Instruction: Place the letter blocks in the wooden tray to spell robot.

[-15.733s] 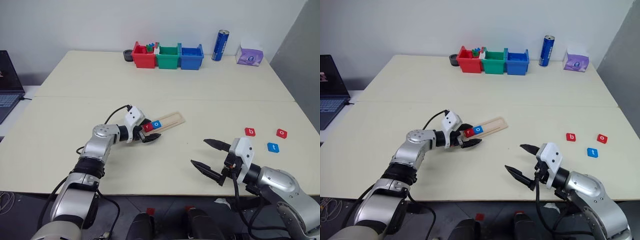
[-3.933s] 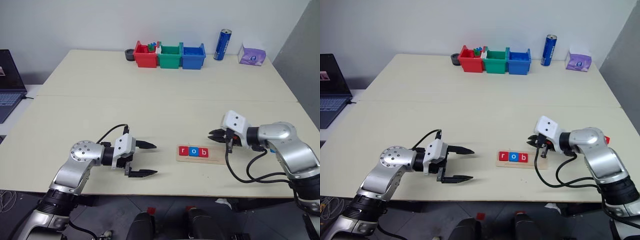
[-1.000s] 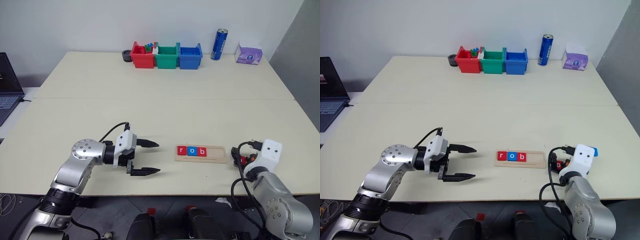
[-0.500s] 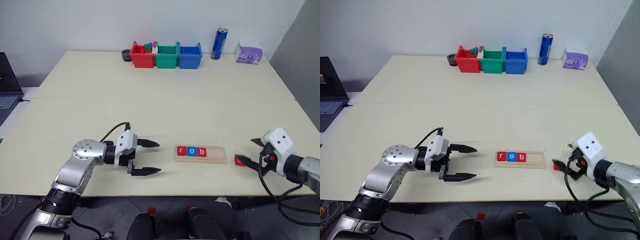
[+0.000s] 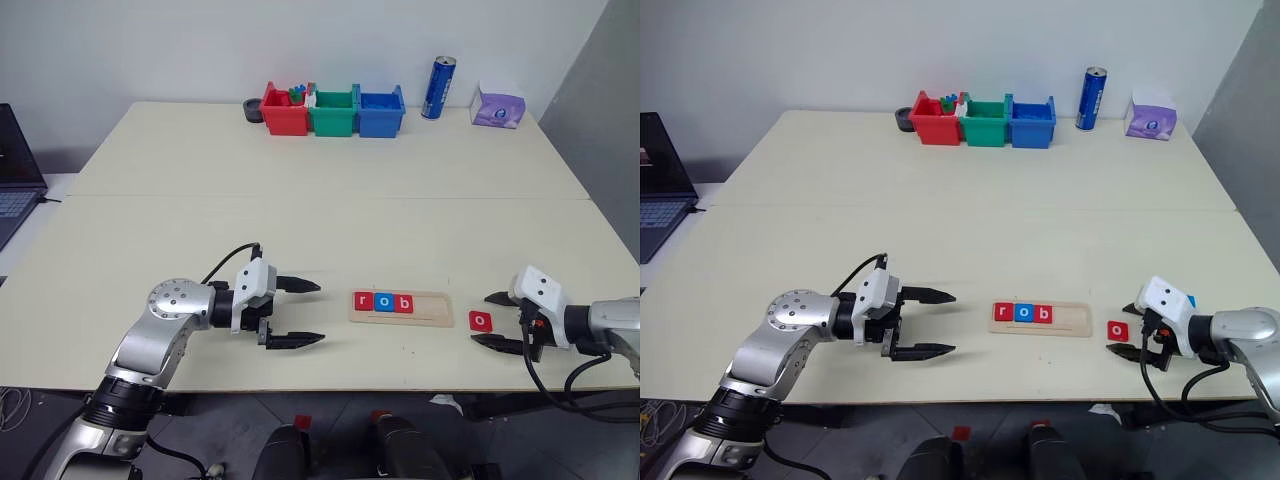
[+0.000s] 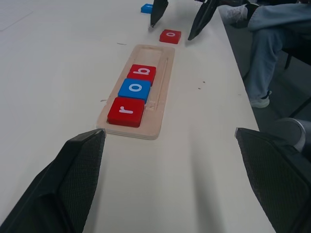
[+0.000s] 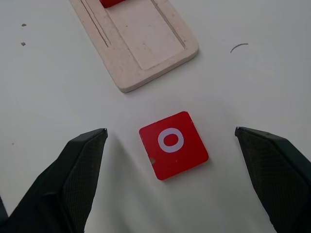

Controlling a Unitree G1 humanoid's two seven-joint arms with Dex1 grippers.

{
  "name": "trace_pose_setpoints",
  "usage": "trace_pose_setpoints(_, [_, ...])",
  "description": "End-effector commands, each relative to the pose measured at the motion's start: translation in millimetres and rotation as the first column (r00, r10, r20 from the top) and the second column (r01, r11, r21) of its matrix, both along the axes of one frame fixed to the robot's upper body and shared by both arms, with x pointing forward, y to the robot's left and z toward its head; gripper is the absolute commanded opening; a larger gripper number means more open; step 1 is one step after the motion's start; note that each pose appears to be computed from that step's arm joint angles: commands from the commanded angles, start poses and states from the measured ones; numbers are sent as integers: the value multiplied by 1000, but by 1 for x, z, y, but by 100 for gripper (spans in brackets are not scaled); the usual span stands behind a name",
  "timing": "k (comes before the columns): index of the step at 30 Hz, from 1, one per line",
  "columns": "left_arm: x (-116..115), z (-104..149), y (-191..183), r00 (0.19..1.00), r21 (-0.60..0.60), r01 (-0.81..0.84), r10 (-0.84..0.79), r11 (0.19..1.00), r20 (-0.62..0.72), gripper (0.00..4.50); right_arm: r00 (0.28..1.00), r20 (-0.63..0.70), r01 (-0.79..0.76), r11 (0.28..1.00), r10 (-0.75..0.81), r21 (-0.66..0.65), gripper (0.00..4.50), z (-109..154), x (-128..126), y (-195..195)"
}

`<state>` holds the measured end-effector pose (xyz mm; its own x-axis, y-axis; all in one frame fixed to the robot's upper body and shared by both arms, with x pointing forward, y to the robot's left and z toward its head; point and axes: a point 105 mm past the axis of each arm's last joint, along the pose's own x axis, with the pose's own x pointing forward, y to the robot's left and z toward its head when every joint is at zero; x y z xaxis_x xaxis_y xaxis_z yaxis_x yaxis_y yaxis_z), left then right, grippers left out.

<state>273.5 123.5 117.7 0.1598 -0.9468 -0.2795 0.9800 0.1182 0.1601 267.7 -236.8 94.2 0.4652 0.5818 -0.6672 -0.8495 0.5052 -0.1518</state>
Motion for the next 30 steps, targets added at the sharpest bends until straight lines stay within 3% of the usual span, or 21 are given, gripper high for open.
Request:
trace_pose_setpoints(1, [-3, 10, -5, 999, -9, 24, -24, 1000, 42, 450, 998, -16, -53, 998, 53, -29, 431, 3, 1, -1])
trace_pose_setpoints(3, [-3, 10, -5, 999, -8, 23, -23, 1000, 42, 450, 998, -22, -59, 998, 58, -37, 392, 0, 4, -2])
trace_pose_setpoints(10, [-4, 9, -3, 999, 2, 10, -10, 1000, 39, 450, 998, -25, -63, 998, 63, -7, 145, 2, 7, 1])
trace_pose_setpoints(18, [-3, 10, 2, 999, 9, -13, 12, 1000, 41, 450, 972, 92, -220, 975, 218, 14, 145, 45, 10, 40])
trace_pose_setpoints(30, [-2, 11, 1, 998, 5, -16, 16, 1000, 59, 450, 938, 94, -323, 939, 334, -116, 145, 30, 35, 79])
